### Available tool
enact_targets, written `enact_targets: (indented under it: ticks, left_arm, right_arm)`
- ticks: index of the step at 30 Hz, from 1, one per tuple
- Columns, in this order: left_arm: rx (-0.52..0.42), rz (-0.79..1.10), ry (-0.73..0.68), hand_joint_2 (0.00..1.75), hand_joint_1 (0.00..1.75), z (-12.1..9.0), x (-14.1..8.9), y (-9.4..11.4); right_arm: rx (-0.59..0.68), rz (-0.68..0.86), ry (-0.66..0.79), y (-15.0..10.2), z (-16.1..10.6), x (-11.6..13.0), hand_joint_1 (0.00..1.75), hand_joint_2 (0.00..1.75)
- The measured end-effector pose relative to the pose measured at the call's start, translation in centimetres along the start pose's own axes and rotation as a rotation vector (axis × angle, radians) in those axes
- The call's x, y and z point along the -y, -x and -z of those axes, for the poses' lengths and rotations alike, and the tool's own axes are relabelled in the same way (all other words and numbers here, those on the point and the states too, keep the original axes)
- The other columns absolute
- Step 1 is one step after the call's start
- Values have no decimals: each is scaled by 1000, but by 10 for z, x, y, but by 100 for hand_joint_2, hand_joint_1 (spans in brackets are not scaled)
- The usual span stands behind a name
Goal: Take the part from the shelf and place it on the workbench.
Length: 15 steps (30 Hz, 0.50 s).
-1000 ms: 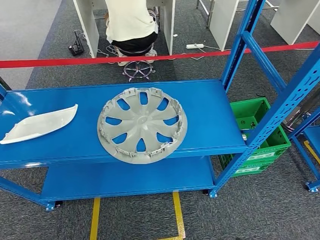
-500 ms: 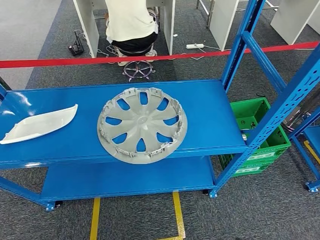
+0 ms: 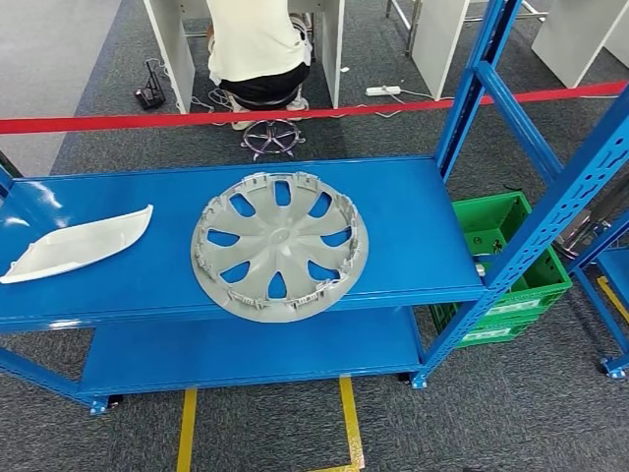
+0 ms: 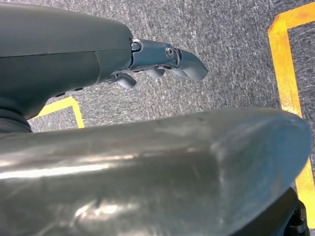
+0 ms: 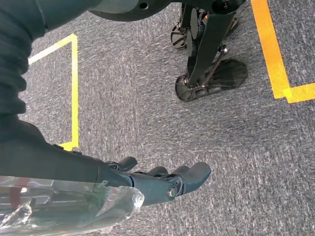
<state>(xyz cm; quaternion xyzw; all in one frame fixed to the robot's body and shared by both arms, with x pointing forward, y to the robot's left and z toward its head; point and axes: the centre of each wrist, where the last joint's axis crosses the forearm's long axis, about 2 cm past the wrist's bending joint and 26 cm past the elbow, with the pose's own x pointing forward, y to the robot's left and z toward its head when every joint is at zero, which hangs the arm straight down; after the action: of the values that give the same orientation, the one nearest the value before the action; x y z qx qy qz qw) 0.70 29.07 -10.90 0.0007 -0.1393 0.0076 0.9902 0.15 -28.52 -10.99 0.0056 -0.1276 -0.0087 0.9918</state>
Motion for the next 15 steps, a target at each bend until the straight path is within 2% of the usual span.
enact_targets:
  ticks: [3, 7, 15]
  left_arm:
    - [1, 0, 0, 175, 0, 0, 0, 0]
    - [30, -30, 2, 175, 0, 1, 0, -8]
    - [211, -162, 8, 175, 0, 3, -4, -46]
  right_arm:
    - [1, 0, 0, 0, 0, 0, 0, 175]
    - [34, 2, -2, -9, 1, 0, 0, 175]
    - [185, 29, -8, -47, 0, 4, 0, 175]
